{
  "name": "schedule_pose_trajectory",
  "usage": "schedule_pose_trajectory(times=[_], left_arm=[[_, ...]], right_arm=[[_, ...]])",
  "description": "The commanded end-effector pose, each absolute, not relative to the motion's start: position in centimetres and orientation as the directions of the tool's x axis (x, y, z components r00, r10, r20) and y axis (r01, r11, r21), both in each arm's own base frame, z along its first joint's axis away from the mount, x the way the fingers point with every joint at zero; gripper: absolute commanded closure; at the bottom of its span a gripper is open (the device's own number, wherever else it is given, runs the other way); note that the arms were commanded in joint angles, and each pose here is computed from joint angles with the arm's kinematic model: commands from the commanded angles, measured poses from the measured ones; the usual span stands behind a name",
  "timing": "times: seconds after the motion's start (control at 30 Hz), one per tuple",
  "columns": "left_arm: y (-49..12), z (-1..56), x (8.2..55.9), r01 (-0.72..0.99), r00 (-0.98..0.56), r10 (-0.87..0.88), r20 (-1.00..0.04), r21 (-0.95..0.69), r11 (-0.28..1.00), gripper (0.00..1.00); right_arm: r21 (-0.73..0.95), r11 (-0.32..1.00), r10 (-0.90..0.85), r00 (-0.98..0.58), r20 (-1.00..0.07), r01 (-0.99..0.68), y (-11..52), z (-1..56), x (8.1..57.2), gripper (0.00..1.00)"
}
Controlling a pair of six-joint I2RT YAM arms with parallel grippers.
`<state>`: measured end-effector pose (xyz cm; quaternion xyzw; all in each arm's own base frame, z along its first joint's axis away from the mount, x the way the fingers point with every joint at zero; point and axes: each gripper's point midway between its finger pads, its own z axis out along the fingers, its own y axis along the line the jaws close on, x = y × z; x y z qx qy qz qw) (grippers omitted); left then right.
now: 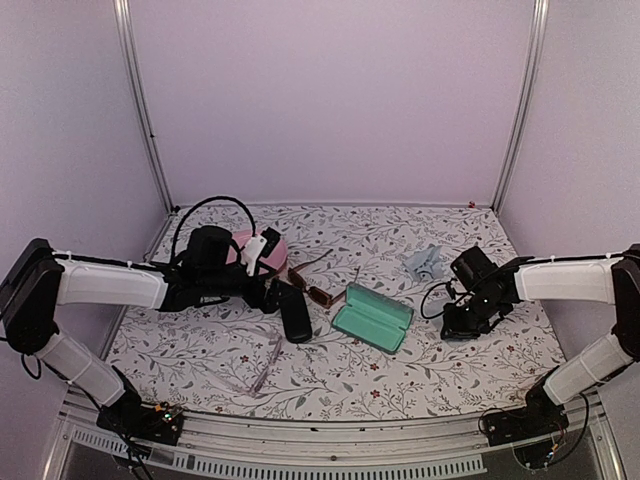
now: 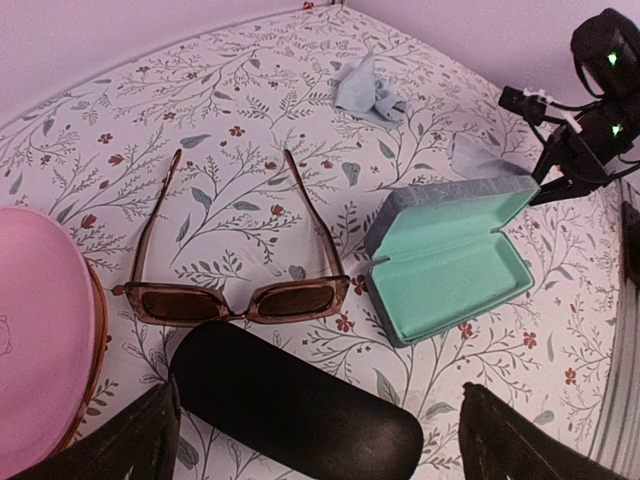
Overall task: Organize the sunglasses
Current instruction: Move the glasses cleaning cloth to the center of the board.
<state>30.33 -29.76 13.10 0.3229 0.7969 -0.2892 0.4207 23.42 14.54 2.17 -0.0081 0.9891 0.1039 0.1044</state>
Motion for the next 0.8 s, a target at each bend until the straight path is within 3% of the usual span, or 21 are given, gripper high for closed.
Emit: schedule_pose_trajectory(times=[0.0, 0.33, 0.6, 0.77], left_arm=[[-30.1, 13.4, 30.9, 0.762, -0.433, 0.263, -0.862, -0.194, 0.617, 0.02], [-30.3, 12.9, 30.9, 0.760, -0.448, 0.264, -0.854, -0.208, 0.616, 0.03], [-30.4, 13.4, 31.1, 0.759, -0.446, 0.258, -0.857, -0.209, 0.617, 0.03], [-30.5, 13.5, 31.0, 0.758, -0.447, 0.254, -0.858, -0.212, 0.617, 0.03]], right_arm=[[0.171, 0.985, 0.013, -0.978, -0.208, -0.023, 14.1, 1.9, 23.5, 0.73], [0.134, 0.991, 0.003, -0.984, -0.178, -0.021, 14.0, 0.6, 22.6, 0.79], [0.128, 0.992, 0.004, -0.982, -0.188, -0.020, 14.3, 0.8, 22.2, 0.95], [0.144, 0.989, 0.003, -0.980, -0.199, -0.026, 14.7, 1.2, 22.1, 0.97]])
